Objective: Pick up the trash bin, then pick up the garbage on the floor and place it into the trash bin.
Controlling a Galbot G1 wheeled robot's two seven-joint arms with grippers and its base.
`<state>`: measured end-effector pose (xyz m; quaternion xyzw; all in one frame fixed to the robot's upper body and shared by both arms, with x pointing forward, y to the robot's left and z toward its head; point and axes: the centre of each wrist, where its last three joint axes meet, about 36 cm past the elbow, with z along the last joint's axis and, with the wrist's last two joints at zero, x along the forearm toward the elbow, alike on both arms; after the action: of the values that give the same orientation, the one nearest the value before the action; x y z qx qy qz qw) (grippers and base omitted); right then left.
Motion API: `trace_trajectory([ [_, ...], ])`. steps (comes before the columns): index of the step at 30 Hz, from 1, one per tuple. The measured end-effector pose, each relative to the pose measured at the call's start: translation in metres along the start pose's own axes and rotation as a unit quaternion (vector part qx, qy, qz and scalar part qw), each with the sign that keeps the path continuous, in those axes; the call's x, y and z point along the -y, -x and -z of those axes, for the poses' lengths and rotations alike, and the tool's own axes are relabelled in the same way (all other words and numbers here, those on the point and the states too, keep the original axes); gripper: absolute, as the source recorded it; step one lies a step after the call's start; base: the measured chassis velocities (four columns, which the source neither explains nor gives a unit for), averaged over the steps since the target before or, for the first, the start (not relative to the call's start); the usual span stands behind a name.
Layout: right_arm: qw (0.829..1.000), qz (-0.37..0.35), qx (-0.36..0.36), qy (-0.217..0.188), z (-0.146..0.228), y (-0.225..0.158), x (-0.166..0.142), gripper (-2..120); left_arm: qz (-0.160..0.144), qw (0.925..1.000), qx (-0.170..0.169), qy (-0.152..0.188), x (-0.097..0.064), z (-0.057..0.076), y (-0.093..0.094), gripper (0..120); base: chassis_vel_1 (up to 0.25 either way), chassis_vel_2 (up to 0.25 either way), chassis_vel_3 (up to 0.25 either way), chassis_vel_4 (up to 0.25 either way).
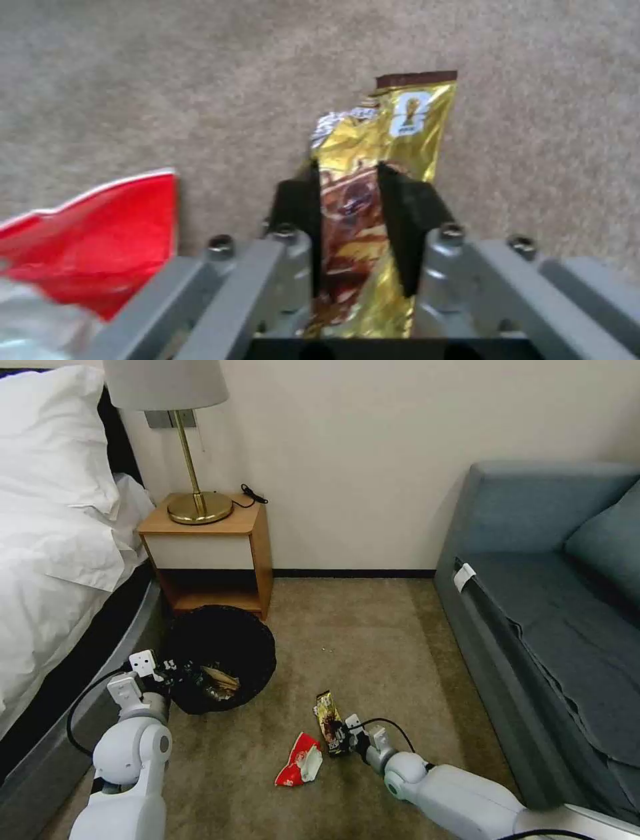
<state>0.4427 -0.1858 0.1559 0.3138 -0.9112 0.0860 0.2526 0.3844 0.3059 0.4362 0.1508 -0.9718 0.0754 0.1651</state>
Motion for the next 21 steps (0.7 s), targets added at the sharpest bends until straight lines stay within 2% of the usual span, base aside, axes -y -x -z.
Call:
trace_trajectory([
  [4, 1.000, 0.000, -0.011, -0.017, -0.003, 0.004, 0.010, 41, 0.001, 1.0000, 0.002, 0.001, -0.001, 0.001, 0.000, 3, 0.000, 0.000, 0.000, 0.000],
  [6, 1.000, 0.000, -0.014, -0.020, -0.005, 0.004, 0.012, 44, 0.001, 1.0000, 0.002, 0.001, -0.002, 0.001, -0.001, 3, 0.000, 0.000, 0.000, 0.000],
  [9, 0.999, -0.001, -0.019, -0.029, -0.009, 0.008, 0.016, 59, 0.001, 1.0000, 0.002, 0.001, -0.002, 0.001, -0.001, 3, 0.000, 0.000, 0.000, 0.000],
  [10, 0.999, -0.001, -0.019, -0.029, -0.009, 0.008, 0.016, 59, 0.001, 1.0000, 0.002, 0.001, -0.002, 0.001, -0.001, 3, 0.000, 0.000, 0.000, 0.000],
  [14, 0.999, -0.002, -0.021, -0.031, -0.010, 0.008, 0.020, 74, 0.002, 1.0000, 0.002, 0.002, -0.003, 0.001, -0.001, 3, 0.000, 0.000, 0.000, 0.000],
  [15, 0.999, -0.002, -0.021, -0.031, -0.010, 0.008, 0.020, 74, 0.002, 1.0000, 0.002, 0.002, -0.003, 0.001, -0.001, 3, 0.000, 0.000, 0.000, 0.000],
  [19, 0.999, -0.004, -0.023, -0.033, -0.013, 0.009, 0.021, 95, 0.002, 1.0000, 0.003, 0.002, -0.003, 0.001, -0.002, 3, 0.000, 0.000, 0.000, 0.000],
  [21, 0.999, -0.004, -0.024, -0.033, -0.014, 0.009, 0.021, 98, 0.002, 1.0000, 0.003, 0.002, -0.004, 0.001, -0.002, 3, 0.000, 0.000, 0.000, 0.000],
])
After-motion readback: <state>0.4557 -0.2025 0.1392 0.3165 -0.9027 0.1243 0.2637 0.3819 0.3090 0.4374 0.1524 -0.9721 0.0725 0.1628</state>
